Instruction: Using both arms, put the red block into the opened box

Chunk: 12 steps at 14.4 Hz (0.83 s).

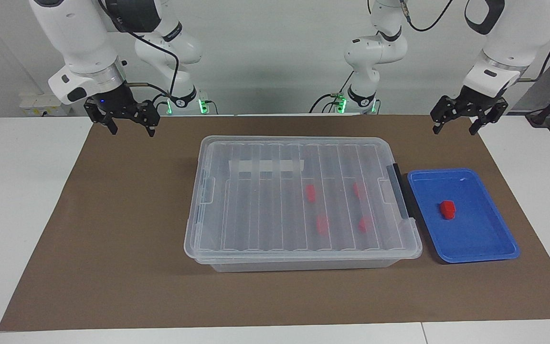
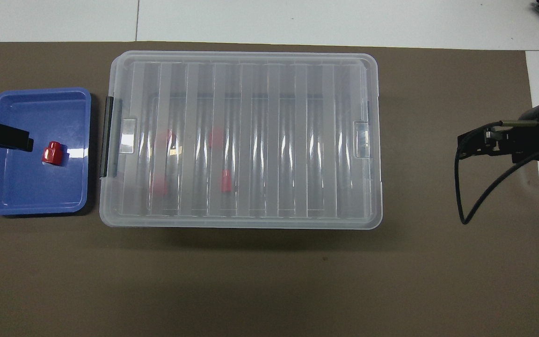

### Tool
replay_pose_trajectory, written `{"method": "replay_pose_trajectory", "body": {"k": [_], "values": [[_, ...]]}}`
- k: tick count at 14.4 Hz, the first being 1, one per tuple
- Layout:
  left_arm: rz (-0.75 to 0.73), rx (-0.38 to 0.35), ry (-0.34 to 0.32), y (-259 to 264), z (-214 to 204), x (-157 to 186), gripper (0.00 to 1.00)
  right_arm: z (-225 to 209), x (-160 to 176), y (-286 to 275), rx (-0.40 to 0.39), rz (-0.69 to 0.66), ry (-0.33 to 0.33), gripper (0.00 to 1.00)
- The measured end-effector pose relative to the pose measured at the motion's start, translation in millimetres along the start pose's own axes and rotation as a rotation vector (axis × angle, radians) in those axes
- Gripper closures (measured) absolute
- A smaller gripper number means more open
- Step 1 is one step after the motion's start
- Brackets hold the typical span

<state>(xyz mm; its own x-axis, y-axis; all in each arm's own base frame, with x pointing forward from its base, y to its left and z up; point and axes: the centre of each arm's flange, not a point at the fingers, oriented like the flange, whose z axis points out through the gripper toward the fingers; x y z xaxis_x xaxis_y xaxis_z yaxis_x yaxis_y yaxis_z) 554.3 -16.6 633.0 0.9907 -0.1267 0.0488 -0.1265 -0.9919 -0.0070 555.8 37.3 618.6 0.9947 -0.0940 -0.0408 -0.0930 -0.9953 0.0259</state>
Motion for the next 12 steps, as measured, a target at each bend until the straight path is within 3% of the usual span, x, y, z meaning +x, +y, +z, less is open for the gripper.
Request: {"method": "replay_pose_trajectory", "body": {"k": [6,12], "values": [[0.000,0.000,0.000,0.0,0.0,0.0,0.00,-0.3,1.4,3.5,0.001,0.007,0.007,0.00],[0.000,0.000,0.000,0.0,0.0,0.0,0.00,13.4,12.8,-8.9,0.015,-0.011,0.087,0.02]]}}
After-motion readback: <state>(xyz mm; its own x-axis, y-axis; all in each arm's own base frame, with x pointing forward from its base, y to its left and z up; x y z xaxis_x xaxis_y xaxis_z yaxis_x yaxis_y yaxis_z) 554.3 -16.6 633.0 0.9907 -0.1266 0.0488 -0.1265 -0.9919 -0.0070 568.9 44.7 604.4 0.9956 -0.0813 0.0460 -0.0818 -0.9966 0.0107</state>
